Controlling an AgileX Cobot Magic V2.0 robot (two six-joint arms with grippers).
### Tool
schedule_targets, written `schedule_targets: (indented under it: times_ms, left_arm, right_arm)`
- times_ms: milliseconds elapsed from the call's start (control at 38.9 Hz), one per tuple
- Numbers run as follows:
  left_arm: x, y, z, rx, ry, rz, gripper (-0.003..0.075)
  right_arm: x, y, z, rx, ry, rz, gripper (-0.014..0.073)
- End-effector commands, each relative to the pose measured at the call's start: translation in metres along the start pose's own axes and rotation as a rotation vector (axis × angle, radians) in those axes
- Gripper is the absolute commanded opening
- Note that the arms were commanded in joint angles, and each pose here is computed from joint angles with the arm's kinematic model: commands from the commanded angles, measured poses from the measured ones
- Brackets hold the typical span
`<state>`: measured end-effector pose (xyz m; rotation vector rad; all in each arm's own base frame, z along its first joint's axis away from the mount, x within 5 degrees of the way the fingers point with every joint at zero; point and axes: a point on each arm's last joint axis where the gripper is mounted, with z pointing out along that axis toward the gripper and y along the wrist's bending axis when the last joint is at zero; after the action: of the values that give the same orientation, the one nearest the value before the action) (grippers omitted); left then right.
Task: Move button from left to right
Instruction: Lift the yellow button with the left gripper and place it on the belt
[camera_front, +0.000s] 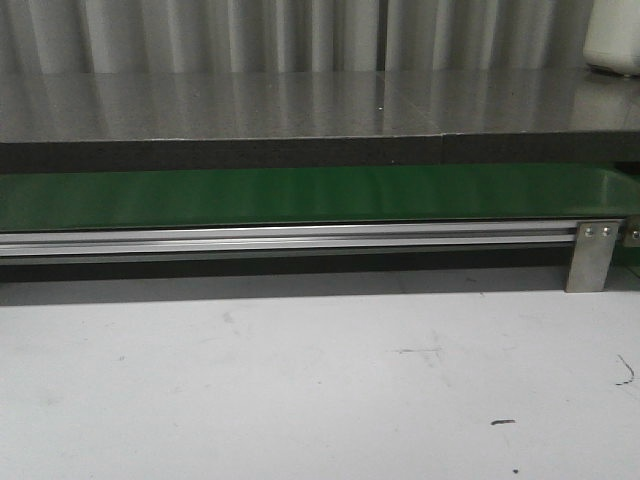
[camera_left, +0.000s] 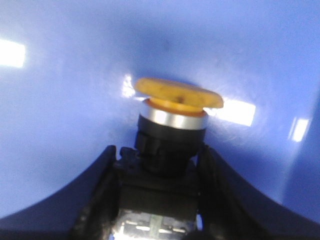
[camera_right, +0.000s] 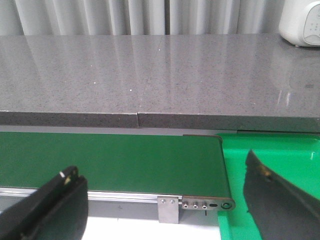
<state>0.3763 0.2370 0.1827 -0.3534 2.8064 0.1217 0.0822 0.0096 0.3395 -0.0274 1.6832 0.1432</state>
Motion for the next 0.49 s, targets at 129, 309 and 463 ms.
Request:
schedule_targets:
  times_ms: [129,309,463]
  left_arm:
    - [-0.023,-0.015,-0.105,-0.014,-0.309,-0.021,0.0043]
    - [-0.026,-0.061,-0.139,0.078,-0.360,0.037,0.0042]
    - [-0.025,-0.102,-0.139,0.146,-0.296,0.123,0.0043]
  right_arm:
    - [-0.018,0.000,-0.001,0.006,-0.101,0.001,0.0645]
    - [-0.018,0.000,-0.001,0.006,-0.101,0.001,0.0645]
    - [-0.018,0.000,-0.001,0.006,-0.101,0.001,0.0645]
